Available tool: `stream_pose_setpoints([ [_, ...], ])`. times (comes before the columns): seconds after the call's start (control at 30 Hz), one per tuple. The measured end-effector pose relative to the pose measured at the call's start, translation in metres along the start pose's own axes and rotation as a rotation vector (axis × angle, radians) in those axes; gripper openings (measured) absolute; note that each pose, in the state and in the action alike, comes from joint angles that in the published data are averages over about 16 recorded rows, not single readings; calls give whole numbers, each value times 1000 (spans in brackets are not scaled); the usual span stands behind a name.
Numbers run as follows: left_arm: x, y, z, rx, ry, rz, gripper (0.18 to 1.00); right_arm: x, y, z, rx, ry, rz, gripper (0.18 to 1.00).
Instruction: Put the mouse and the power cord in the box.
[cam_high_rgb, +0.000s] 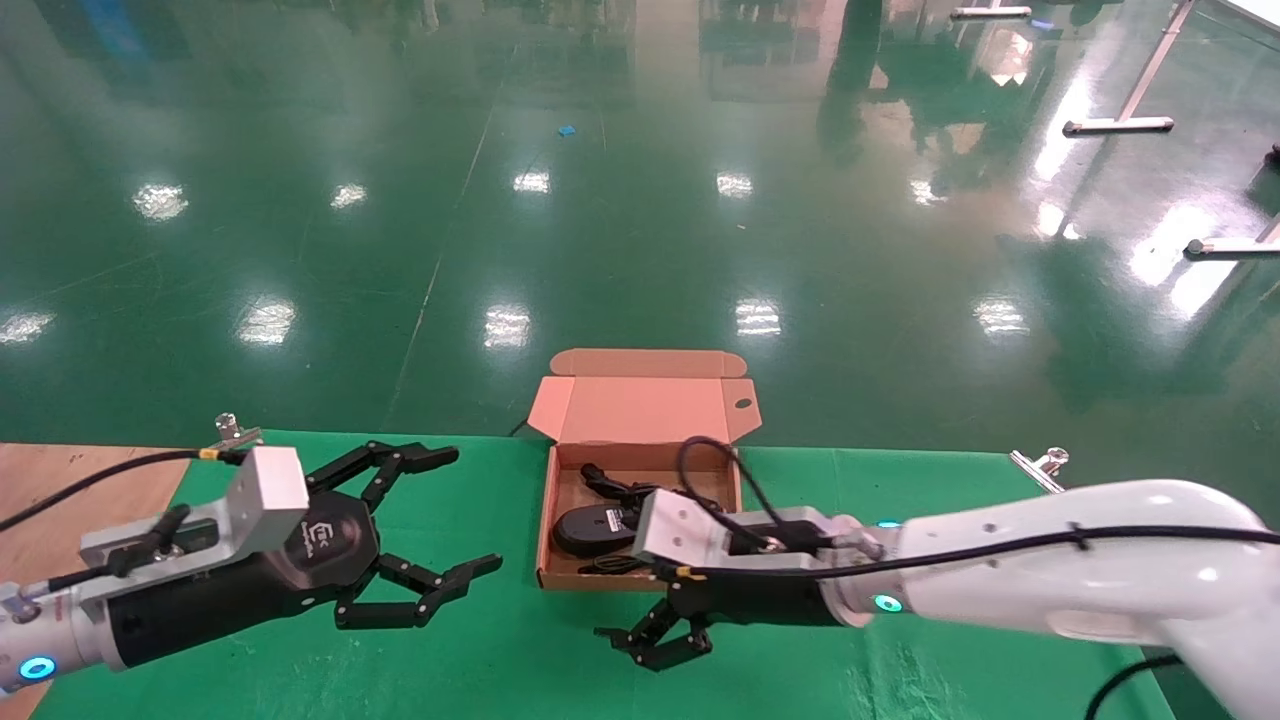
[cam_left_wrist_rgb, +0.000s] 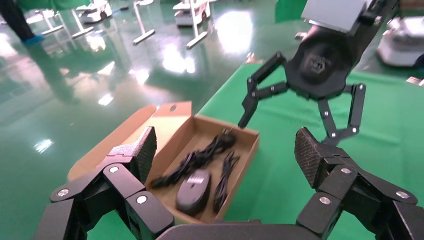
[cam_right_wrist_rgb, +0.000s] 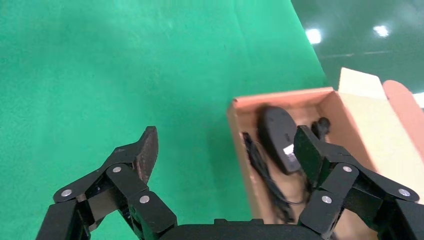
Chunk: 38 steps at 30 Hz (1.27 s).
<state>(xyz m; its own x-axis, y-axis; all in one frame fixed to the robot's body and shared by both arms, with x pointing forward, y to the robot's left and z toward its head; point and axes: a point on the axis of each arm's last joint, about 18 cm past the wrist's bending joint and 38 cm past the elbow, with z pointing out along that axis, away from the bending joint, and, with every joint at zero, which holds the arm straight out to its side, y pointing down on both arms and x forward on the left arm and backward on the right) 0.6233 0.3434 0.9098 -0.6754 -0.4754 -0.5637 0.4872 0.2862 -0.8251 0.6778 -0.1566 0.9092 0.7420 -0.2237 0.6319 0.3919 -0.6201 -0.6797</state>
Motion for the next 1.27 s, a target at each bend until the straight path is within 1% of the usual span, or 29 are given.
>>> stream_pose_setpoints([
  [0.1,3,-12,-1,31,20,-18,1001,-4,-1,-15,52,-10,53,969],
  [0.3,10,-37,-4,85,65,-48,1001,-11,-4,-48,156,-28,137,994],
  [0.6,23,-73,-12,142,140,-80,1001,-22,-12,-106,303,-49,212,1001],
  [0.8,34,-96,-19,164,195,-93,1001,-31,-20,-148,389,-64,227,1001],
  [1.03,50,-122,-29,172,261,-102,1001,-45,-31,-198,472,-87,212,1001],
  [1.27,58,-134,-34,169,294,-104,1001,-54,-38,-223,505,-101,192,1001],
])
